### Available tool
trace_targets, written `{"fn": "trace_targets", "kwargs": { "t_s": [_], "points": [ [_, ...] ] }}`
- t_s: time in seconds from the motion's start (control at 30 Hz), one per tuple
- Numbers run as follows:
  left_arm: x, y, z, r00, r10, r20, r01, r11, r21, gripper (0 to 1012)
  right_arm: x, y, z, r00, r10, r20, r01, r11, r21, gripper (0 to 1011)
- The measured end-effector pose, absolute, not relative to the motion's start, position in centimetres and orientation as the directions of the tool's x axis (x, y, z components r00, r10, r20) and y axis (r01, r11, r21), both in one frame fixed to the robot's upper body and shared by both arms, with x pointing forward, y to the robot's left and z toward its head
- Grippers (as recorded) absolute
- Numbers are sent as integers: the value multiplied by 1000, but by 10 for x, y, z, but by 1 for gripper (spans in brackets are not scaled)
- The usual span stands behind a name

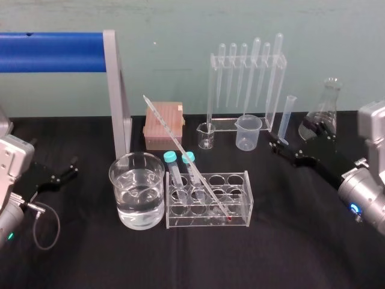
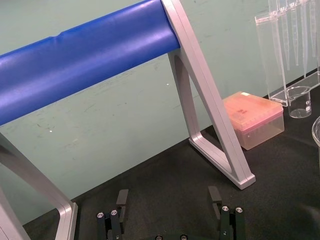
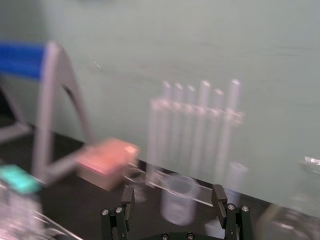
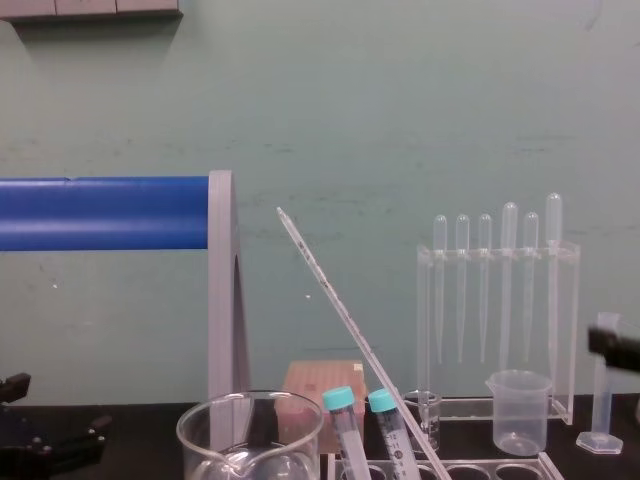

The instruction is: Hold the thermometer with one hand and immerse one end into the beaker, then reinsert it into the test tube rack.

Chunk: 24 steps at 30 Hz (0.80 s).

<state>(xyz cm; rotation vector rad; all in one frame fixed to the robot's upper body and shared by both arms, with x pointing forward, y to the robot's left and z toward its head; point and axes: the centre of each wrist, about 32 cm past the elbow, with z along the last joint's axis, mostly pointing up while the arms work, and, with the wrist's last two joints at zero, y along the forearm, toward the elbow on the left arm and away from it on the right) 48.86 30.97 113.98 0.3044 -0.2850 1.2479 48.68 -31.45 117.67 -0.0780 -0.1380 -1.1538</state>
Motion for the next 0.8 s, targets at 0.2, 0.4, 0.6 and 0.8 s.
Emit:
{"fn": "trace_targets", "kwargs": {
  "t_s": [0.2, 0.4, 0.6, 0.8],
  "points": [
    [489, 310, 1140, 292, 880, 374, -955, 287, 70, 1008, 481, -309, 1207, 572, -820, -18, 820, 572, 3, 1002],
    [489, 310, 1140, 292, 880, 374, -955, 287, 70, 1008, 486, -296, 1229, 740, -671, -50, 670, 742, -24, 1003],
    [489, 310, 1140, 292, 880, 374, -955, 287, 70, 1008, 500, -279, 1243, 847, -532, -21, 530, 846, -54, 1003],
    [489, 310, 1140, 292, 880, 374, -955, 287, 70, 1008, 523, -260, 1247, 886, -463, 17, 462, 882, -95, 1003]
  ]
}}
